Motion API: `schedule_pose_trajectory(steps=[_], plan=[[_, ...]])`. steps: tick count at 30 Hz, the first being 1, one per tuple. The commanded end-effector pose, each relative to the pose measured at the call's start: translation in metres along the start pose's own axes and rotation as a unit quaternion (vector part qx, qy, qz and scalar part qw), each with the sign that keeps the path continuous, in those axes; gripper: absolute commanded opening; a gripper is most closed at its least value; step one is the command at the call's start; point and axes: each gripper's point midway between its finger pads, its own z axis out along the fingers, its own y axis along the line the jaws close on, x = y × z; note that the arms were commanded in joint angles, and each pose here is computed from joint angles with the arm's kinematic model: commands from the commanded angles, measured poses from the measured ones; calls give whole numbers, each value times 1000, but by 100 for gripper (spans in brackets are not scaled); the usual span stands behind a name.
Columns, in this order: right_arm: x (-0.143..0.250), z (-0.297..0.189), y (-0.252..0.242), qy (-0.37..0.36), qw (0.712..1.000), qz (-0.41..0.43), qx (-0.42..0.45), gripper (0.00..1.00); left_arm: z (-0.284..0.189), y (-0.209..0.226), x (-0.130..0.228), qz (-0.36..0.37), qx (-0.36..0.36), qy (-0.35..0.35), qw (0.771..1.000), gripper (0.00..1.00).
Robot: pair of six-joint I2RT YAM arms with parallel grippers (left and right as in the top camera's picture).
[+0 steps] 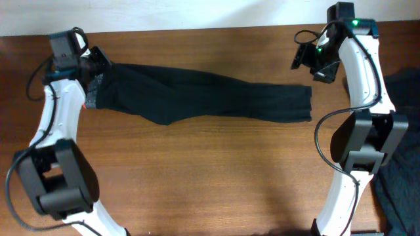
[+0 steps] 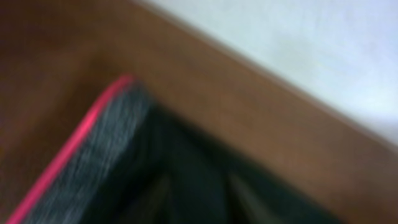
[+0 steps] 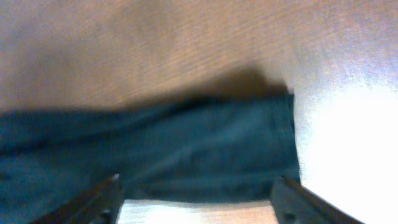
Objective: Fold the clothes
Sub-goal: 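Lay the folded edge down along the top edge with both grippers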
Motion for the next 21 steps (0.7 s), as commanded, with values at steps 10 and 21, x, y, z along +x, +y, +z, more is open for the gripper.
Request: schedule_pose_trajectory(steps=[10, 21], plan=[[50, -4, 44, 66, 992, -109, -21, 4, -14, -26, 48, 67, -8, 100, 993, 1], [76, 69, 60, 75, 984, -162, 7, 4, 34, -37, 106, 105, -20, 169, 980, 1]])
